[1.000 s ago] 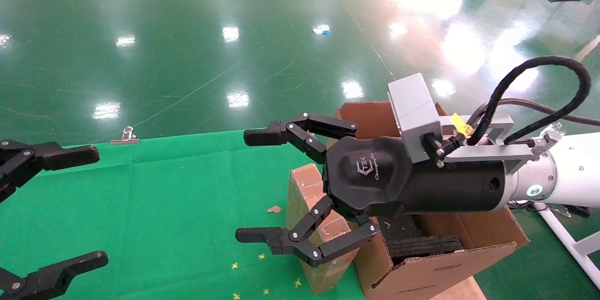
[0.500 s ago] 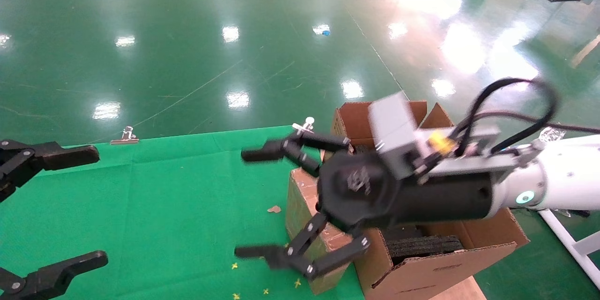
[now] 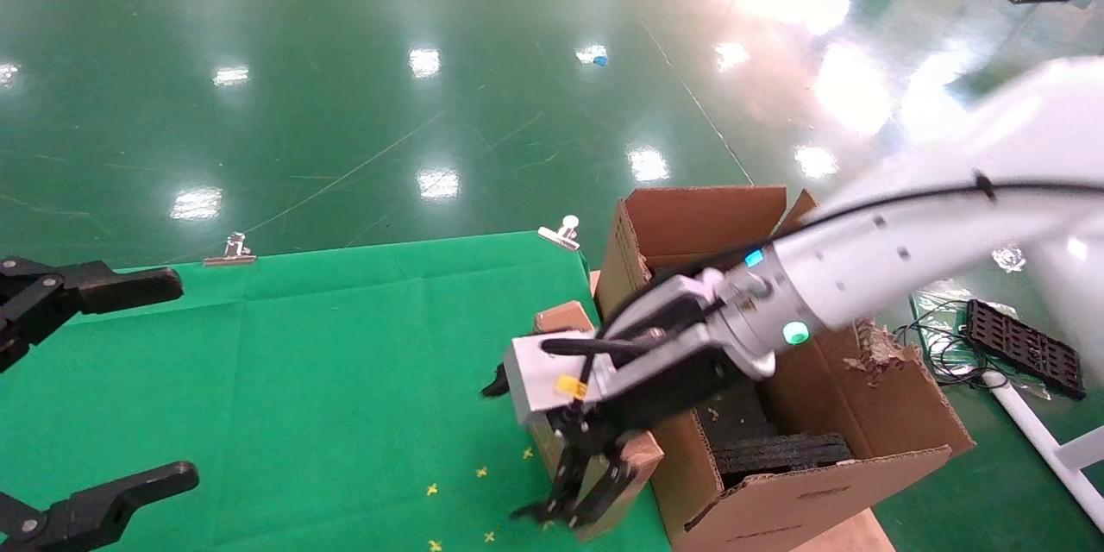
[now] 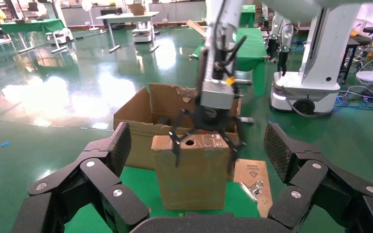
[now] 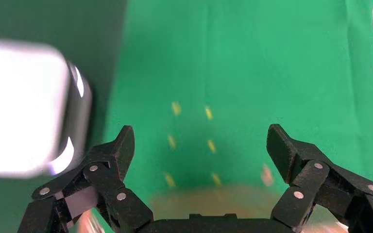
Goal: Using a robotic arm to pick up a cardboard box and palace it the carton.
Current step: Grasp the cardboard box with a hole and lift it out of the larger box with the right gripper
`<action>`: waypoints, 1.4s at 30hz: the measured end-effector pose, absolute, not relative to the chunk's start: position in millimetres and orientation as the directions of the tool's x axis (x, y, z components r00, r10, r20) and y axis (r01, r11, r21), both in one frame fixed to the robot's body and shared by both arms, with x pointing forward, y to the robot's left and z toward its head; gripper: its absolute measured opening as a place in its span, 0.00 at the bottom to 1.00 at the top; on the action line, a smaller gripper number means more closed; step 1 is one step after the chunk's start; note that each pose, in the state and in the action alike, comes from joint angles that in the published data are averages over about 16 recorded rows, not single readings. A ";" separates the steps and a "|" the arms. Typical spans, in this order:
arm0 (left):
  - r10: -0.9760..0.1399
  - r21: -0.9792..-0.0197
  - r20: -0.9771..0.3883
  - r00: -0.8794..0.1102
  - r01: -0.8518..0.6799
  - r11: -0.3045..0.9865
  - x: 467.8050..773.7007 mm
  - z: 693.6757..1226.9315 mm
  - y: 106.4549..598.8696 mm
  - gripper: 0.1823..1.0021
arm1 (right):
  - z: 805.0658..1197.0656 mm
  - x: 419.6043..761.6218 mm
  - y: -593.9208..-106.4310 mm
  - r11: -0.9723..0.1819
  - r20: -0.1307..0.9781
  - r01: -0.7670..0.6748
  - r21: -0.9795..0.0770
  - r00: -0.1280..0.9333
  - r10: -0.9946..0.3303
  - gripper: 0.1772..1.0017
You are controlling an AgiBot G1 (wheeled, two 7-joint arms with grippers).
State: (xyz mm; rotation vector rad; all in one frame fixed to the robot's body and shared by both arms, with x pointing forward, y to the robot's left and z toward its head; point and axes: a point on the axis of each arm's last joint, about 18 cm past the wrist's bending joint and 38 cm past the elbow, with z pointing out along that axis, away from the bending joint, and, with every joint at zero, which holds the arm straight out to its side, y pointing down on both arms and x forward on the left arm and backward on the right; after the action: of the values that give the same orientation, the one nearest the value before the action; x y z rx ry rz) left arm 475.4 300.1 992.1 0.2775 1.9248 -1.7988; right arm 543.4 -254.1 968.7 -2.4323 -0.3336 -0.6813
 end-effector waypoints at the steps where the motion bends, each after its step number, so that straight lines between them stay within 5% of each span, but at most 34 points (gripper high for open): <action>1: -0.178 -0.879 -0.477 -0.860 0.464 0.112 475.4 992.1 300.1 1.00 | 973.6 545.5 -253.3 -0.820 0.546 0.374 -0.434 0.833 0.090 1.00; 9: -0.178 -0.879 -0.477 -0.860 0.464 0.112 475.4 992.1 300.1 1.00 | 1007.3 550.6 -252.6 -0.930 0.565 0.306 -0.203 0.813 0.144 1.00; 17: -0.178 -0.879 -0.477 -0.860 0.464 0.112 475.4 992.1 300.1 1.00 | 1017.9 548.6 -254.6 -0.966 0.546 0.225 -0.128 0.829 0.121 1.00; 27: -0.178 -0.879 -0.477 -0.860 0.464 0.112 475.4 992.1 300.1 1.00 | 1025.9 553.5 -260.1 -0.957 0.460 -0.090 -0.276 0.862 -0.213 1.00; 35: -0.178 -0.879 -0.477 -0.860 0.464 0.112 475.4 992.1 300.1 1.00 | 1024.3 567.7 -263.4 -0.791 0.256 -0.442 -0.423 0.779 -0.572 1.00; 42: -0.178 -0.879 -0.477 -0.860 0.464 0.112 475.4 992.1 300.1 1.00 | 1014.9 583.0 -263.8 -0.668 0.128 -0.593 -0.450 0.698 -0.705 1.00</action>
State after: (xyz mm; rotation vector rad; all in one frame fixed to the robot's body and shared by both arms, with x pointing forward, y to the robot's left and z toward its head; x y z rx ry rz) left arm 475.4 300.1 992.1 0.2775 1.9248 -1.7988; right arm 583.0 -263.8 1014.9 -2.5320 1.0110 -0.4133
